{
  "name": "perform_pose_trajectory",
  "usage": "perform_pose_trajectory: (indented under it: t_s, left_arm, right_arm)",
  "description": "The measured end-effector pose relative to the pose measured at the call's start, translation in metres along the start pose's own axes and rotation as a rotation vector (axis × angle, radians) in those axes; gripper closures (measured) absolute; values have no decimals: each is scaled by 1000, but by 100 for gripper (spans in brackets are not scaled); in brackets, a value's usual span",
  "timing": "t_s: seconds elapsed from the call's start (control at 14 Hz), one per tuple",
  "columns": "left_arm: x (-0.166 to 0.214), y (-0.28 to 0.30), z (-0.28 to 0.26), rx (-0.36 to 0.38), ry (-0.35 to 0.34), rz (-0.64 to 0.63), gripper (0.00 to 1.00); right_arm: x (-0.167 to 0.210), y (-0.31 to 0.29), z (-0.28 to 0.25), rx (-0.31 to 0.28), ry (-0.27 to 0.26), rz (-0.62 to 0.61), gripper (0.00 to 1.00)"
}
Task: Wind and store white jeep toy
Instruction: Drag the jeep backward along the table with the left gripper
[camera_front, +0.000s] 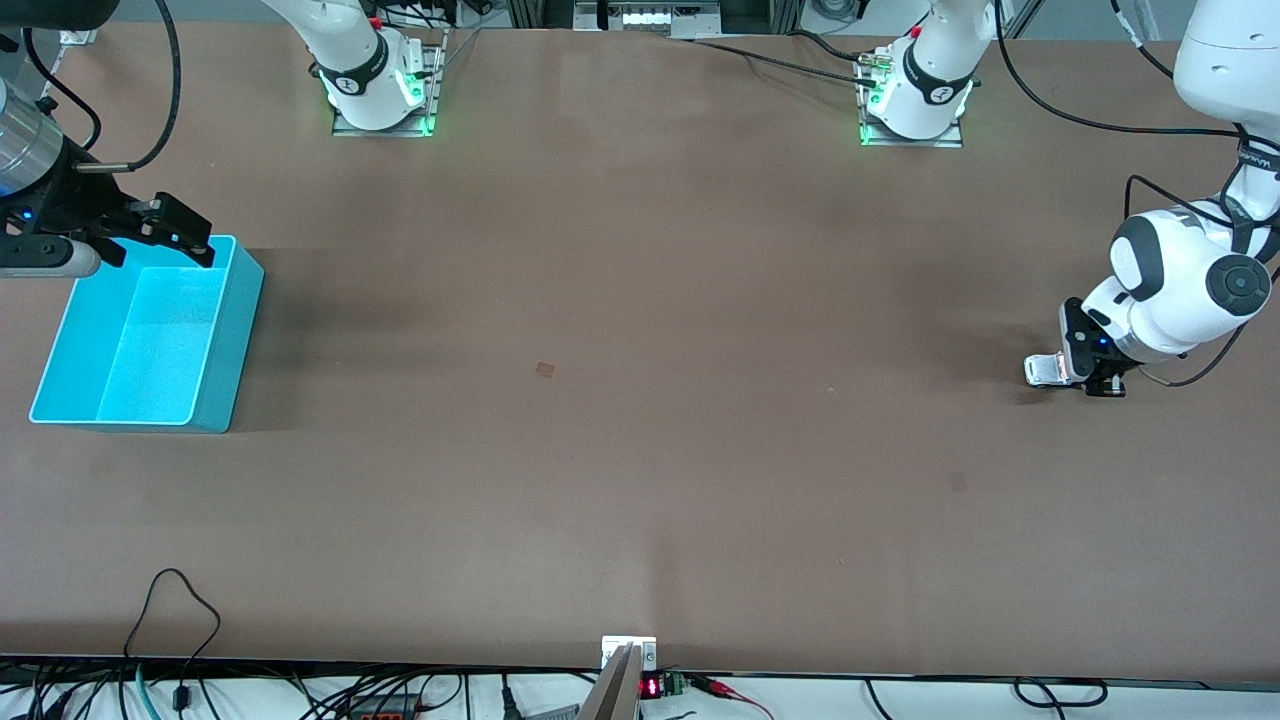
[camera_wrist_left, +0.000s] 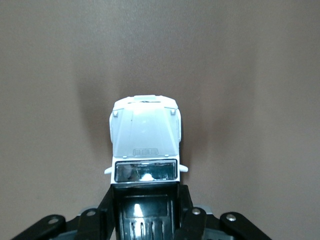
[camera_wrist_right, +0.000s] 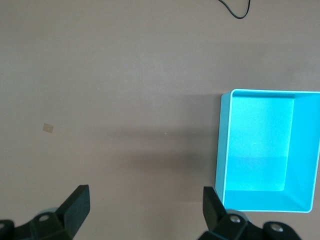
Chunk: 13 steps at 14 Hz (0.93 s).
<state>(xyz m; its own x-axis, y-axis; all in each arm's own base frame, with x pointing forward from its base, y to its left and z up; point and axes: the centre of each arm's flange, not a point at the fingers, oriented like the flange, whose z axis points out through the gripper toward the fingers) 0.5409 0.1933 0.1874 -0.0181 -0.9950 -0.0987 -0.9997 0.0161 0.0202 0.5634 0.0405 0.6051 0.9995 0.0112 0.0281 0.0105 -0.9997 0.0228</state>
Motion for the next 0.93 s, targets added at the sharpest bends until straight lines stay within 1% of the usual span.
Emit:
perform_pose_trajectory:
  t_s: [0.79, 0.86, 0.93]
  left_arm:
    - [-17, 1, 2, 4, -3, 8, 49]
    - [-18, 2, 5, -2, 0, 6, 46]
    - [-20, 5, 13, -14, 4, 3, 36]
  right_arm:
    - [0, 0, 0, 0, -1, 0, 0]
    - [0, 0, 0, 0, -3, 0, 0]
    - [0, 0, 0, 0, -4, 0, 0]
